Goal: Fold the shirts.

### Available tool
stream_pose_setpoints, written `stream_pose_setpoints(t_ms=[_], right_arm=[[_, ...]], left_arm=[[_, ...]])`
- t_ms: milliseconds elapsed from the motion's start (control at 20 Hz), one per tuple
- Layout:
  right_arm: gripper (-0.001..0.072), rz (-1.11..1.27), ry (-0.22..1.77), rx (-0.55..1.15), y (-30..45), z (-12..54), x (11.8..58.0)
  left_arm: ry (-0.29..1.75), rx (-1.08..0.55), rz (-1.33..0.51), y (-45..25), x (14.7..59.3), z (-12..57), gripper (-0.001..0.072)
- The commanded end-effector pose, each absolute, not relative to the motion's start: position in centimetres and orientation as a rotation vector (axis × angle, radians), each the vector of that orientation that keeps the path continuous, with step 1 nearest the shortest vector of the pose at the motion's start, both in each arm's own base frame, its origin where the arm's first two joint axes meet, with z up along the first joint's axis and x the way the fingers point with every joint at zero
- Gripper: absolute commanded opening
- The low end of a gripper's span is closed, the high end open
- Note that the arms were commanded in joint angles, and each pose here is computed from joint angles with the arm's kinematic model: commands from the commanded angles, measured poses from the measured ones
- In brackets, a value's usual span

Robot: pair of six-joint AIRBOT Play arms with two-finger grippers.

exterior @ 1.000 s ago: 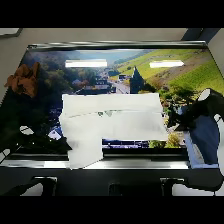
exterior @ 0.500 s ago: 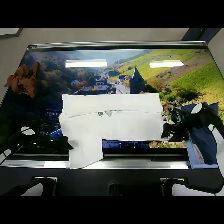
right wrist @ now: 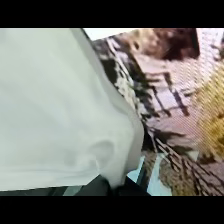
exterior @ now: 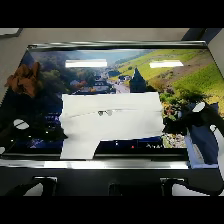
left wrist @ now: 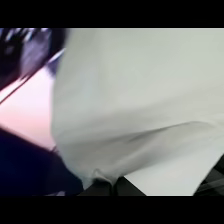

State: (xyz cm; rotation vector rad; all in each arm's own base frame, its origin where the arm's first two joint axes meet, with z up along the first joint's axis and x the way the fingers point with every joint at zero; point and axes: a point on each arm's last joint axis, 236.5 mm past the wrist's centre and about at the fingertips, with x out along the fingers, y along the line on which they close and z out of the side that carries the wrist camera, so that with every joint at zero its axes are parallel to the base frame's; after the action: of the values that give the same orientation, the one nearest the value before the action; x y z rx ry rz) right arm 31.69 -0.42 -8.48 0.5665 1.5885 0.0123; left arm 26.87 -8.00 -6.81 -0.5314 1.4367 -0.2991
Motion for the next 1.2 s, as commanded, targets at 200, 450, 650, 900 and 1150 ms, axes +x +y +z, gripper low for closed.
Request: stream_pose_setpoints(t_ms=[200,450,650,900,1150], right_arm=[[0.0040,0.024,1.040,0.531,-0.3,2.7,46.8],[0.0041,-0.032,1.040,0.620,1.7,-1.5,53.7],[0.0044,-0.039,1.170,0.677,2.7,-7.0,53.5],[0.0261,-0.034,1.213,0.698,3.0,-8.1,52.9],[0.0596,-0.061,1.146,0.725,-3.5,-3.8,52.7]], left_arm=[[1.044,-0.491,-0.252,-5.5,39.9,4.5,0.0020],[1.098,-0.572,-0.178,-4.0,45.7,-0.3,0.0021],[1.195,-0.631,-0.164,-4.2,47.0,-5.6,0.0024],[1.238,-0.711,-0.166,-5.1,47.3,-8.0,0.0063],[1.335,-0.710,-0.295,-5.0,45.2,-4.2,0.0613]])
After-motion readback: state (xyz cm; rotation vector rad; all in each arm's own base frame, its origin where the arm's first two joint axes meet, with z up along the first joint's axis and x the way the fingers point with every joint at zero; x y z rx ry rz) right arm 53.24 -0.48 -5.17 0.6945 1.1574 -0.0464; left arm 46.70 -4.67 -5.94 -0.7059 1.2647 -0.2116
